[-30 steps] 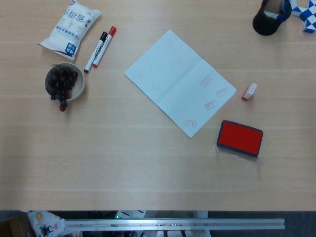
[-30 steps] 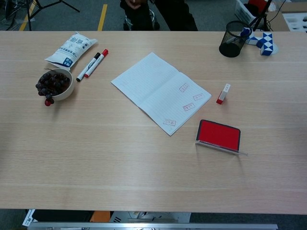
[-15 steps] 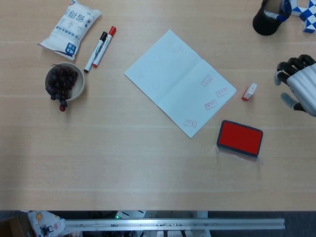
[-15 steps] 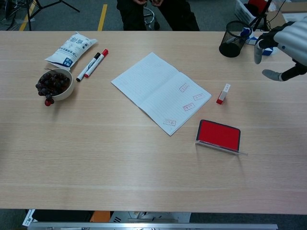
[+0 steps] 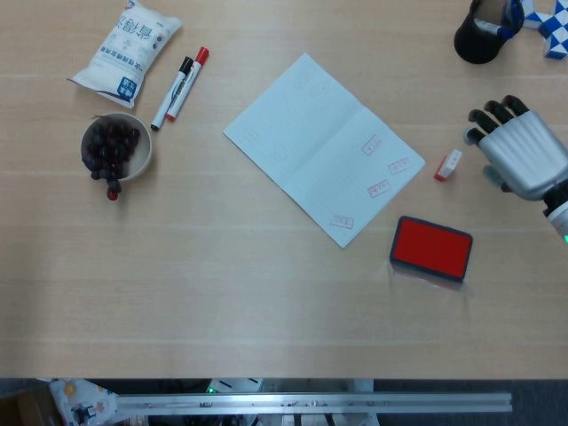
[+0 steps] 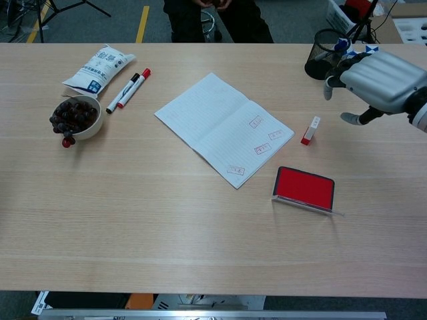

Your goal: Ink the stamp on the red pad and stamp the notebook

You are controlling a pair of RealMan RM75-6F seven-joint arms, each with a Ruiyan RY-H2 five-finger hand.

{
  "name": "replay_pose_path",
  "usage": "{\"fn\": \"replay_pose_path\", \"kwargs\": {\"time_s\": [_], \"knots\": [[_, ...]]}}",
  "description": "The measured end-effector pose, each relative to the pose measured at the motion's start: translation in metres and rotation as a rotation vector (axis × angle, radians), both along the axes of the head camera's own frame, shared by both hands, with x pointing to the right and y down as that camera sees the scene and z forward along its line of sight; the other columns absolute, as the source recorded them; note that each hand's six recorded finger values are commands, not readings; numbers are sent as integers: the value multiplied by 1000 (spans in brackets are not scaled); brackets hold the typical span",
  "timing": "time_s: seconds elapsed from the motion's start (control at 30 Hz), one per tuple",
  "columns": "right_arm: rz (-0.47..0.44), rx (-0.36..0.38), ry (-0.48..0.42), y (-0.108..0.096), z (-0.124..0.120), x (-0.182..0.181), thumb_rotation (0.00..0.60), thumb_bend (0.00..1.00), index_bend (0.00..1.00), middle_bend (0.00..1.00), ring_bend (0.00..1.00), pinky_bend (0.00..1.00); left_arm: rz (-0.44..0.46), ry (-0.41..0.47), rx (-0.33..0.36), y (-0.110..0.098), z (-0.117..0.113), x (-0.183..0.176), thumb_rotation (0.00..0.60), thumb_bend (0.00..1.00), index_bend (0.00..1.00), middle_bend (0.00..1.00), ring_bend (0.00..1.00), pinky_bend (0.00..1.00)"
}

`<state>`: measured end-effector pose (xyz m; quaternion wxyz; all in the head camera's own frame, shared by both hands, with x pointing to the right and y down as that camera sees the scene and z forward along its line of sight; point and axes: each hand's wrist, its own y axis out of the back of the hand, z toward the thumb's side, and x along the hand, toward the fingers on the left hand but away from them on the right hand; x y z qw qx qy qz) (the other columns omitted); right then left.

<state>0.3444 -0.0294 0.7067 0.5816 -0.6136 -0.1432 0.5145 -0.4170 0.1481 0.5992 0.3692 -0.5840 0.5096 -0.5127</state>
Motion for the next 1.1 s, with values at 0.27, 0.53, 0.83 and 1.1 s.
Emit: {"fn": "replay_pose_path", "kwargs": {"time_s": [0.27,0.53,0.83,1.1], "knots": [[-19,-22,55,-3,31,-6,600,263,403,287,220,233,-7,-2,-3,0,1,-2,600,223,128,128,149,138],[-32,-35,95,-6,53,-15,600,263,403,287,220,233,-18,-4,-4,0,1,-6,600,223,128,129,149,138],[-6,-41,109,-13,66,-18,600,263,403,287,221,233,-20,-6,-8,0,2,-7,600,223,128,129,149,138],[-3,-51,100,-17,76,-32,600,263,403,287,220,233,-29,-6,-6,0,1,-11,600,223,128,129,149,138]]}}
